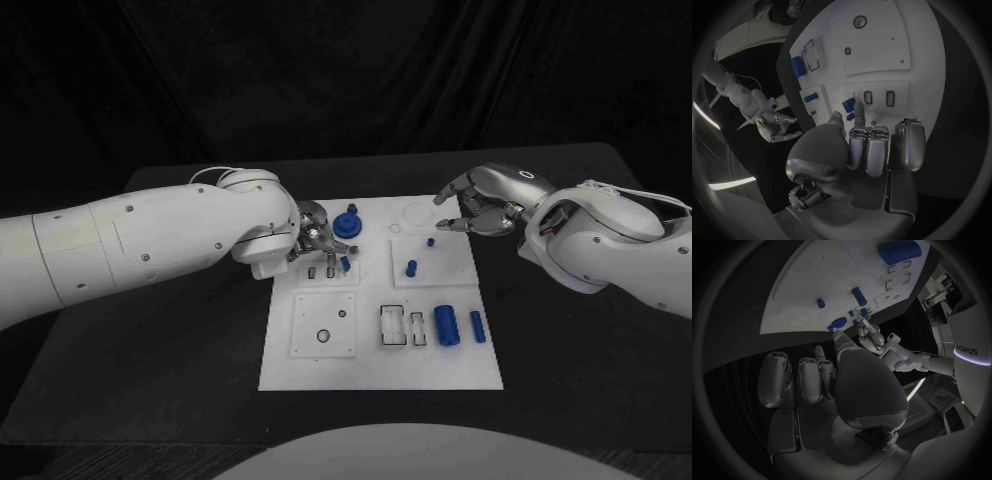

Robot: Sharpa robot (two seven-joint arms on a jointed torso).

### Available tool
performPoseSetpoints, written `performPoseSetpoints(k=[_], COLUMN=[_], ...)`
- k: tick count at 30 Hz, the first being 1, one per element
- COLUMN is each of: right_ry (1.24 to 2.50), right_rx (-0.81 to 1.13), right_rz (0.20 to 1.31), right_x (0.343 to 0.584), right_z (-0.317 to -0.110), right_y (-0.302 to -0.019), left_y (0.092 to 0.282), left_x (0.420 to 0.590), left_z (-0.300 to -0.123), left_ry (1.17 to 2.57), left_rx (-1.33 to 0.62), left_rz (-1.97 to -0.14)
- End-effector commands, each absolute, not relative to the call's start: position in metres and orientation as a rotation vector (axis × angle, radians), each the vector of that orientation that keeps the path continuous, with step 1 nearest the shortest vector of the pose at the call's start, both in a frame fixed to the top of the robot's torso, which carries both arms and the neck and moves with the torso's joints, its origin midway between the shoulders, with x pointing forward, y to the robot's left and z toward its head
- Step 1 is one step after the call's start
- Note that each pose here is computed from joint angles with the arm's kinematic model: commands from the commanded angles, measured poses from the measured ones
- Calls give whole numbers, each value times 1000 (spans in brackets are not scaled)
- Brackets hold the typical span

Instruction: Assemble the parts on the task board

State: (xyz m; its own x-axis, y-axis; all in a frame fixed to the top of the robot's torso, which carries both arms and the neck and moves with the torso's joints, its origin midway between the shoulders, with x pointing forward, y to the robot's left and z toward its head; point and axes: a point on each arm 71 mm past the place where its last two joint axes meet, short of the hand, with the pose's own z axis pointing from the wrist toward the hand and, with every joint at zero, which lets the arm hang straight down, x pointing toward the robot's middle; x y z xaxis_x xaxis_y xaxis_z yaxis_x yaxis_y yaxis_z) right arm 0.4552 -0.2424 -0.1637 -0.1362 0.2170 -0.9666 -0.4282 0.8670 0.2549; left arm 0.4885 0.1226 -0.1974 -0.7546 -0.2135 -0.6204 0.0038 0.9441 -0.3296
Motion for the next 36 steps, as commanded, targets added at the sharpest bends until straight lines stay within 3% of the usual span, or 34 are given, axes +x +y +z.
performPoseSetpoints(k=[1, 36], right_ry=[1588, 1581], right_rx=[-167, -175], right_rz=[573, 593], right_x=[455, 452], right_z=[-163, -167], right_y=[-242, -242], left_y=[119, 112], left_x=[489, 493], left_z=[-196, -199], left_ry=[2395, 2434], left_rx=[-135, -88], left_rz=[-423, -401])
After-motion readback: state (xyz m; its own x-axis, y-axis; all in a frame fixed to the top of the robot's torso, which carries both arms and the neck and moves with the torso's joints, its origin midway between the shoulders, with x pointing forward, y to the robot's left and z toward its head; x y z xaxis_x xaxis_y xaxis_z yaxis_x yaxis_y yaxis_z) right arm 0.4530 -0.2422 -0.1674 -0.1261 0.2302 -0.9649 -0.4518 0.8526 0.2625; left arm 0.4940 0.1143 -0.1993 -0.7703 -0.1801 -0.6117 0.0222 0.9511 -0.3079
